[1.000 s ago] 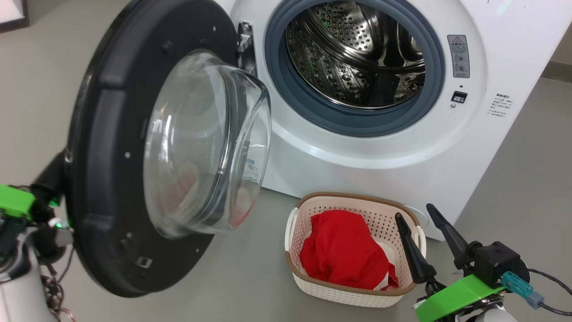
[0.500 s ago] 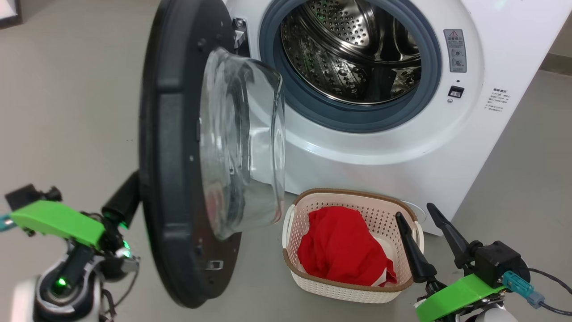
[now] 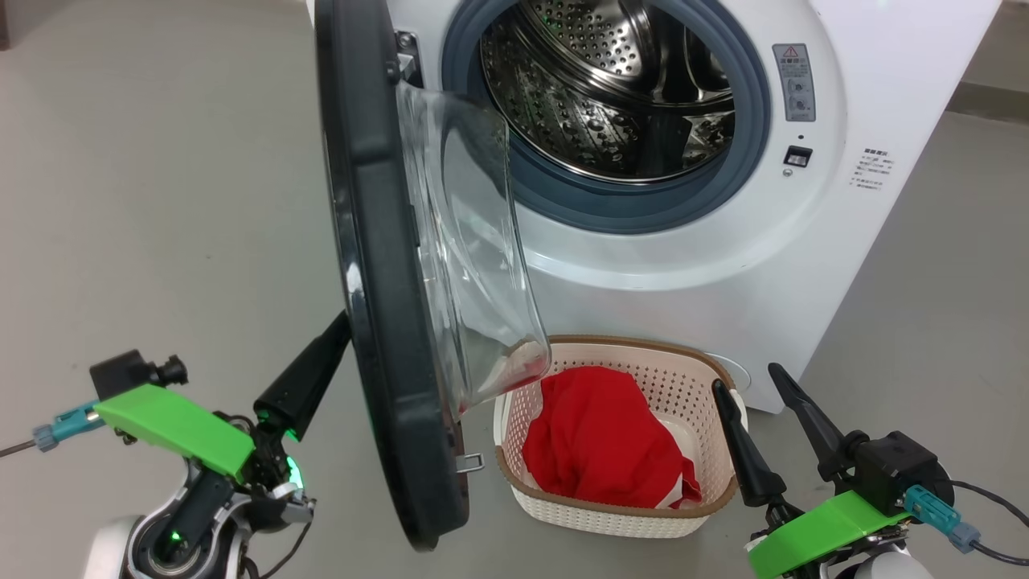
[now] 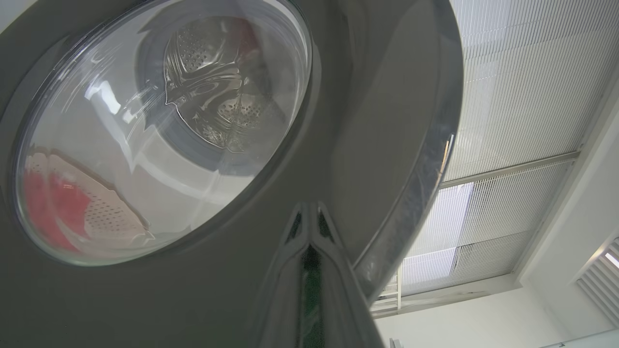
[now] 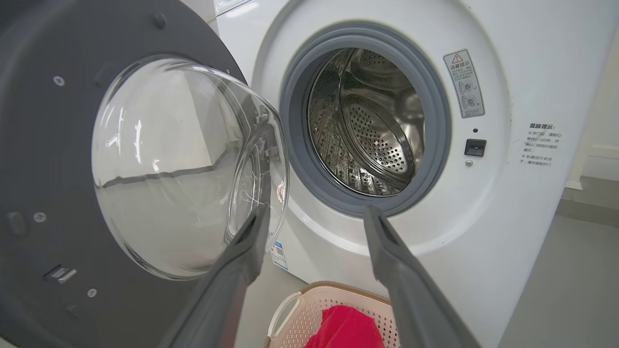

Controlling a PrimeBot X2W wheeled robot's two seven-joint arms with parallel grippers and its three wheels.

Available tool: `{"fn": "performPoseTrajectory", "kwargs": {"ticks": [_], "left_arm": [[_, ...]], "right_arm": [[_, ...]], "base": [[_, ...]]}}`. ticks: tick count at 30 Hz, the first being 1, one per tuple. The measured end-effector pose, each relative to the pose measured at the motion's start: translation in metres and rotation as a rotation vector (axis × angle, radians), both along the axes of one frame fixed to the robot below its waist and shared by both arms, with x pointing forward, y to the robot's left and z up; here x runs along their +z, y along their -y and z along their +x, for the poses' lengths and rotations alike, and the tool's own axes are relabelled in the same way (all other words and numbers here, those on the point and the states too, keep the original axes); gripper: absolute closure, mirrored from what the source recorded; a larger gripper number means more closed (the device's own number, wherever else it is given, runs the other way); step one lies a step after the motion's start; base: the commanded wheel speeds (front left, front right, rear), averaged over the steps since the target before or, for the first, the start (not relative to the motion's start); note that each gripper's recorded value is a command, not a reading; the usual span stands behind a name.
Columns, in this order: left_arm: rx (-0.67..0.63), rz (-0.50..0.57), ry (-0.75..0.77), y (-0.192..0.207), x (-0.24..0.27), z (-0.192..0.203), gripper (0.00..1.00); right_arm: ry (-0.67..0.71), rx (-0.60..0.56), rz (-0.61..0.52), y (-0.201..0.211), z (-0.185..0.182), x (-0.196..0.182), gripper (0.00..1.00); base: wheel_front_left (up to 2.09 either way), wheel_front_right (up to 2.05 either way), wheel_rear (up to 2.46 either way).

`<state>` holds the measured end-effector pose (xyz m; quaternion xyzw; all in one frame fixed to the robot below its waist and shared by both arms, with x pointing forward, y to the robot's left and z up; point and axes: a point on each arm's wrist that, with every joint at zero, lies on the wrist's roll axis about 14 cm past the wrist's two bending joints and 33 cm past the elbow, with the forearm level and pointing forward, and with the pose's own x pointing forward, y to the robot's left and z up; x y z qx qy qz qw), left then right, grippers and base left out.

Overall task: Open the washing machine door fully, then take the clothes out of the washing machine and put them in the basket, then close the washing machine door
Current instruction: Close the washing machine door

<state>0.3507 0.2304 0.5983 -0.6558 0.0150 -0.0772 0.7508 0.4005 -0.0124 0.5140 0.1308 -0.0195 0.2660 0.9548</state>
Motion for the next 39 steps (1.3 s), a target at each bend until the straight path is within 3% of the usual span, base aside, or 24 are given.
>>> {"fn": "performPoseTrajectory", "kwargs": {"ticks": [12, 13, 16, 21, 27, 29, 33, 39], "left_arm": [[-0.039, 0.008, -0.002, 0.014, -0.004, 0.003, 1.0], [-0.028, 0.068, 0.008, 0.012, -0.005, 0.002, 0.0], [0.058, 0.164, -0.015, -0.003, -0.016, -0.003, 0.0], [0.288, 0.548, -0.021, -0.048, -0.02, -0.012, 0.0], [0.462, 0.758, 0.043, -0.061, -0.02, -0.025, 0.0], [0.523, 0.895, 0.083, -0.064, -0.016, -0.032, 0.0], [0.561, 1.128, 0.054, -0.068, -0.029, -0.042, 0.0], [0.557, 1.283, 0.038, -0.06, -0.035, -0.046, 0.0]], "right_arm": [[-0.005, -0.018, 0.001, 0.006, 0.001, -0.002, 0.0], [-0.004, -0.018, 0.001, 0.006, 0.001, -0.002, 0.0], [-0.004, -0.018, 0.0, 0.006, 0.001, -0.002, 0.0], [-0.003, -0.015, 0.0, 0.005, 0.001, -0.001, 0.0], [-0.001, -0.008, 0.003, 0.002, 0.0, 0.0, 0.0], [-0.002, -0.007, 0.005, 0.002, 0.0, 0.001, 0.0], [0.0, -0.006, 0.006, 0.001, 0.0, 0.001, 0.0], [0.001, 0.001, 0.008, -0.001, -0.001, 0.002, 0.0]], "base": [[0.0, 0.0, 0.0], [0.0, 0.0, 0.0], [0.0, 0.0, 0.0], [0.0, 0.0, 0.0], [0.0, 0.0, 0.0], [0.0, 0.0, 0.0], [0.0, 0.0, 0.0], [0.0, 0.0, 0.0]]}}
